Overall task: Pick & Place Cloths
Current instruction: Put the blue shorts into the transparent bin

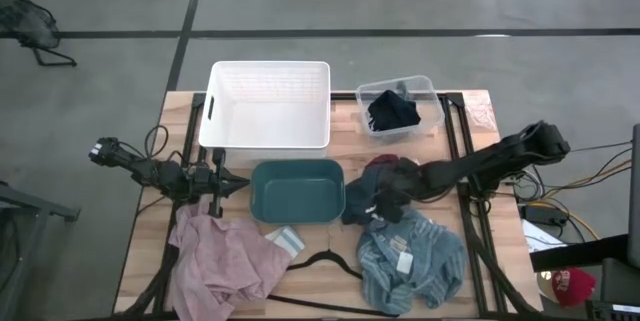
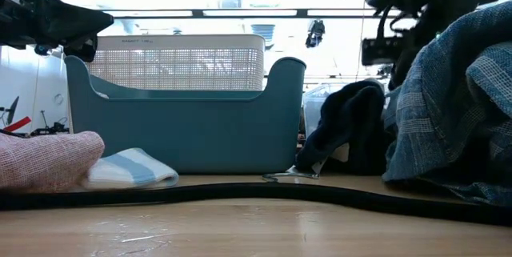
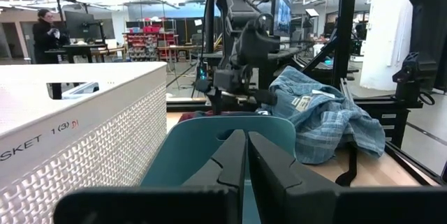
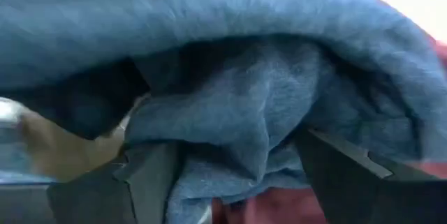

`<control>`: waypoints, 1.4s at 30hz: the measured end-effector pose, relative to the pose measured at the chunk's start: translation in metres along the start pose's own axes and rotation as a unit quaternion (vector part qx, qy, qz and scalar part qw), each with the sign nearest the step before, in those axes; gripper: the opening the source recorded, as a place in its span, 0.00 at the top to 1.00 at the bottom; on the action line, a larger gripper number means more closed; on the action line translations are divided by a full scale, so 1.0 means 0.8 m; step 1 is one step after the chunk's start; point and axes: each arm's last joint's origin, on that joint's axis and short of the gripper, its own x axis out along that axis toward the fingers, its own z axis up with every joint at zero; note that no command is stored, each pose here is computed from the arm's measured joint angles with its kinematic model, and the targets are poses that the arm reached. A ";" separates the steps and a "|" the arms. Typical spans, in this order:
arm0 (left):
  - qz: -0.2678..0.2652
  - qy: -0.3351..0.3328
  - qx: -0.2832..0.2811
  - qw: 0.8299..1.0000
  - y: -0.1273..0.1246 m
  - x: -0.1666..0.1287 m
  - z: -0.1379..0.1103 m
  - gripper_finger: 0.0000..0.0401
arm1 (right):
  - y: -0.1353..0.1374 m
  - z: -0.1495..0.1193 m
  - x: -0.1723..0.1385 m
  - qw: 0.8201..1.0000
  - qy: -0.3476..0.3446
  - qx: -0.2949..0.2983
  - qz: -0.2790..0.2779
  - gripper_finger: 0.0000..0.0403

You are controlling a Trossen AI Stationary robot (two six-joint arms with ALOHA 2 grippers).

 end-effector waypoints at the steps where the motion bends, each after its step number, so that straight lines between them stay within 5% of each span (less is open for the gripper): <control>1: 0.000 0.000 0.000 1.000 0.000 0.000 0.000 0.94 | 0.001 -0.001 0.004 1.000 0.006 -0.002 -0.004 0.32; 9: 0.000 0.000 0.000 1.000 0.000 0.000 0.000 0.94 | 0.007 -0.004 0.024 0.999 0.033 -0.009 -0.006 0.51; 19: 0.000 0.000 0.000 1.000 0.000 0.000 0.000 0.94 | 0.011 0.009 0.012 0.999 0.008 -0.039 0.015 0.94; 35: 0.000 0.000 0.000 1.000 0.000 0.000 0.000 0.94 | 0.014 0.042 -0.038 0.994 -0.067 -0.080 0.031 0.96; 42: 0.000 0.001 0.000 1.000 0.000 0.000 0.000 0.94 | 0.003 0.049 -0.074 0.993 -0.084 -0.081 -0.010 0.97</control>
